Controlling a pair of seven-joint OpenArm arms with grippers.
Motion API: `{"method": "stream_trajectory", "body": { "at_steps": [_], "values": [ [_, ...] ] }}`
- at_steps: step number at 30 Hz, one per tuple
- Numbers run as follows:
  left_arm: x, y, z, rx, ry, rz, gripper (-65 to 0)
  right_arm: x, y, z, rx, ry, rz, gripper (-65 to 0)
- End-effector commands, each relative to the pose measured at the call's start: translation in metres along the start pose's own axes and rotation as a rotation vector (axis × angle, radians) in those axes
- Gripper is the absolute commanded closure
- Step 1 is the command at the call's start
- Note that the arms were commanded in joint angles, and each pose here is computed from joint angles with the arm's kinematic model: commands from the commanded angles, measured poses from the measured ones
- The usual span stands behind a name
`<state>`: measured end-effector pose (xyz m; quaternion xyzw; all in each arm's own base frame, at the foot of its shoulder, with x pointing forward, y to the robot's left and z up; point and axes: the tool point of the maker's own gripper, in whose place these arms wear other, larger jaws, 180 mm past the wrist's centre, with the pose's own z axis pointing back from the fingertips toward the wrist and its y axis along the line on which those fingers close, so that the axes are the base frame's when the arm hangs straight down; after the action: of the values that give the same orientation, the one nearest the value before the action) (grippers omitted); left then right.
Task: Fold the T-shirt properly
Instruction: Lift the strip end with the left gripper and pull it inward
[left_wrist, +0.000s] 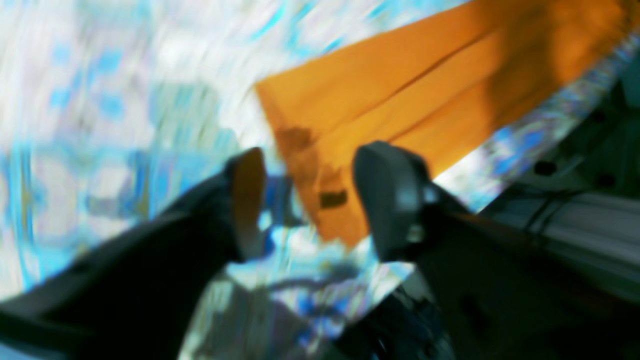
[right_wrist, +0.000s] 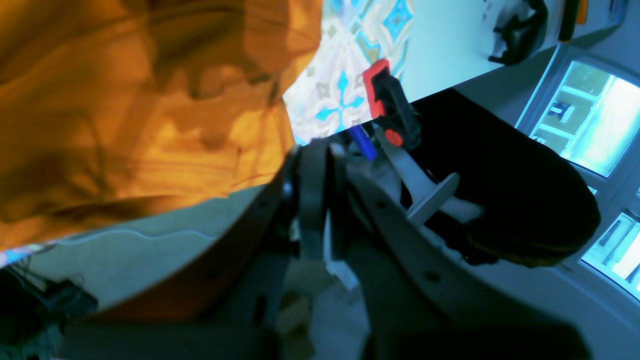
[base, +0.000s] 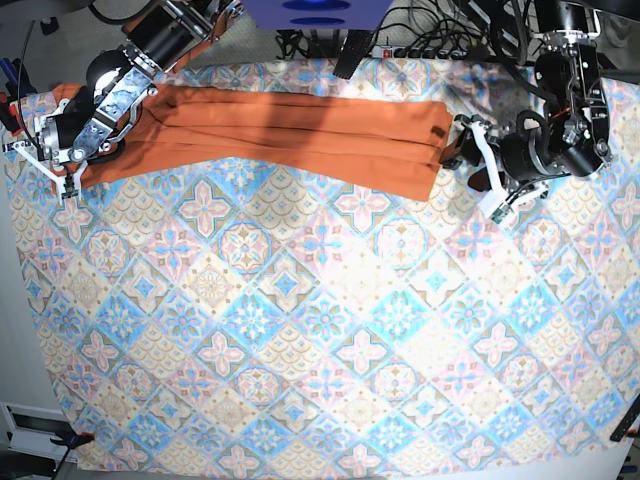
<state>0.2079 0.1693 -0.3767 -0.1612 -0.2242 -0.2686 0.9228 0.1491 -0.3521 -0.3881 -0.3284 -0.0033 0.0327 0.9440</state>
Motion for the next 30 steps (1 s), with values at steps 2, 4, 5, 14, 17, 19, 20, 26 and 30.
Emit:
{"method": "stream_trajectory", "body": {
  "at_steps": [2, 4, 5, 14, 17, 19, 20, 26, 30],
  "values": [
    [0.010, 0.004, 0.007, 0.008, -0.045, -0.011, -43.0, 0.003, -0.008, 0.000, -0.031, -0.003, 0.004, -0.8],
    [0.004, 0.004, 0.008, 0.007, -0.026, -0.017, -44.3, 0.003, -0.008, -0.001, -0.036, -0.003, 0.013, -0.8],
    [0.003, 0.003, 0.007, 0.006, -0.022, -0.021, -44.2, 0.003, -0.008, -0.002, -0.037, 0.001, 0.018, -0.8],
    [-0.009, 0.003, -0.002, -0.020, 0.018, 0.007, -44.2, -0.010, -0.013, -0.005, -0.082, 0.087, 0.075, -0.8],
    [-0.026, 0.010, -0.014, -0.045, 0.043, 0.082, -44.2, -0.009, -0.011, -0.006, -0.076, 0.082, 0.077, -0.8],
    [-0.032, 0.014, -0.021, -0.058, 0.035, 0.105, -44.2, -0.009, -0.011, -0.006, -0.076, 0.082, 0.078, -2.8],
    [-0.035, 0.010, -0.026, -0.084, 0.039, 0.104, -44.2, -0.010, -0.011, -0.006, -0.078, 0.082, 0.078, -5.1],
    [-0.036, -0.002, -0.036, -0.131, 0.032, 0.080, -44.2, -0.010, -0.012, -0.005, -0.080, 0.079, 0.077, -17.0],
    [-0.045, 0.003, -0.043, -0.135, 0.047, 0.127, -44.2, -0.004, -0.011, -0.006, -0.079, 0.048, 0.080, -17.3]
  ]
}}
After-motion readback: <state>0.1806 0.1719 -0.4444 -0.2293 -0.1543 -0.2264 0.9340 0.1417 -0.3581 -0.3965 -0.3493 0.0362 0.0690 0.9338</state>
